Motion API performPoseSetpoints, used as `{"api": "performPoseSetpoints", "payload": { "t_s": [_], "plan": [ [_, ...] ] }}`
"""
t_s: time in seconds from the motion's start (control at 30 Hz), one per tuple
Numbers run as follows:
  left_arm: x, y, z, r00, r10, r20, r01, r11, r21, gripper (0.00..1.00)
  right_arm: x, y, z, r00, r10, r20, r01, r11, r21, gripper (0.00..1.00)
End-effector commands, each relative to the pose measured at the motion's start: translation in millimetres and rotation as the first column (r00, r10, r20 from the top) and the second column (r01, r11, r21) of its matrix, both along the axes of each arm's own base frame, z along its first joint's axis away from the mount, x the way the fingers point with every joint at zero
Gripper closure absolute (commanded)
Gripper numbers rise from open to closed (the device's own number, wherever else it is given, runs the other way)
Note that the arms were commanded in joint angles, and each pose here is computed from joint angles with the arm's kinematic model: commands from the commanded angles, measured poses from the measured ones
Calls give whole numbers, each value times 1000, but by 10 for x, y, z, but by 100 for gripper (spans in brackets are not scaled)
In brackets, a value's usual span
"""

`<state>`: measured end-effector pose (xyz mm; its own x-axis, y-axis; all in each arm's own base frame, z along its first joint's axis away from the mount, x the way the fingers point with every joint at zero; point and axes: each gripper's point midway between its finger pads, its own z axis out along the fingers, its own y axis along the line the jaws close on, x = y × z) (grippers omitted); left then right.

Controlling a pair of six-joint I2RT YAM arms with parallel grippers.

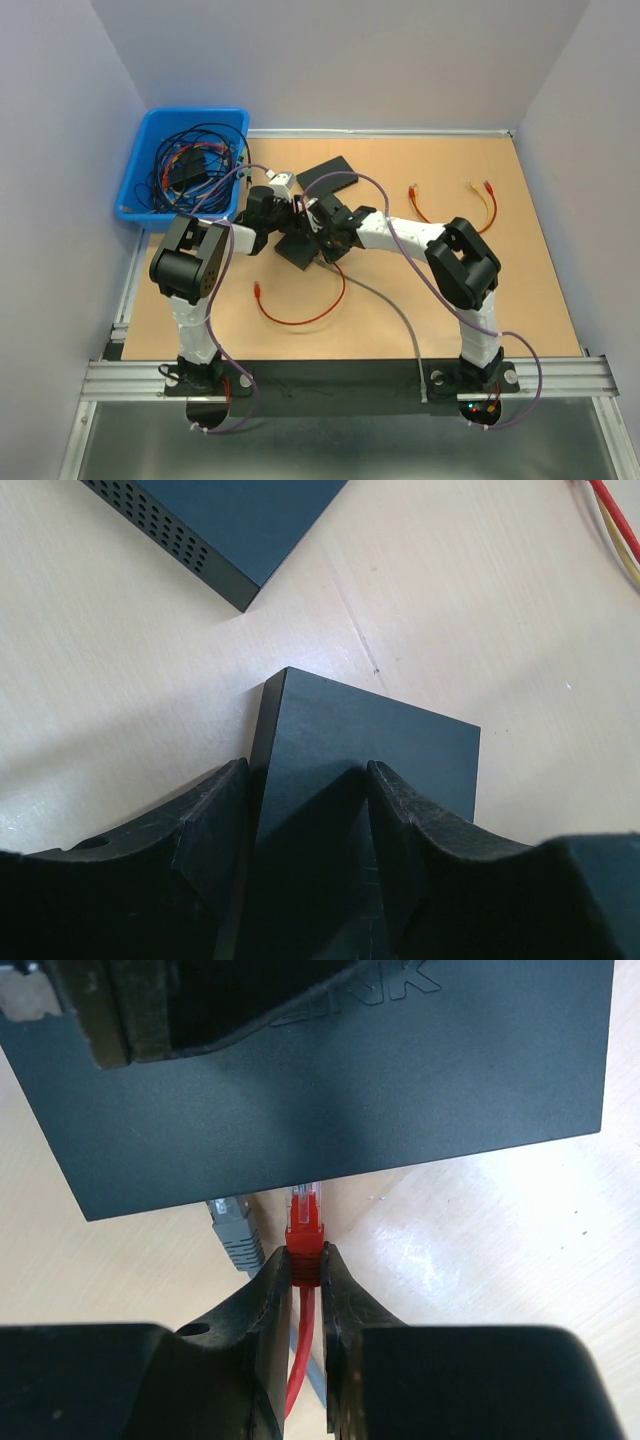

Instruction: Insert the plug into the switch port

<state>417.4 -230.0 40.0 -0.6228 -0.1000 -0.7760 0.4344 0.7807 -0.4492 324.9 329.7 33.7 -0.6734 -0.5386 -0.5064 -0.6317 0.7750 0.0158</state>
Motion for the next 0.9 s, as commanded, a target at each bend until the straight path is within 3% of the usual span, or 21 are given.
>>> {"api": "performPoseSetpoints", "payload": {
  "t_s": [0.0,0.27,0.87],
  "plan": [
    [-195,-198,-100,994,-92,-59,91,996,-7,41,391,354,508,977,68,204,-94,988,120,100],
    [-199,-191,-122,994,-85,-71,84,996,-6,41,381,532,630,966,121,229,-166,968,188,99],
    [-392,-197,-230,986,-79,-148,70,996,-62,42,581,607,396,971,28,236,-77,976,203,100]
  ]
}}
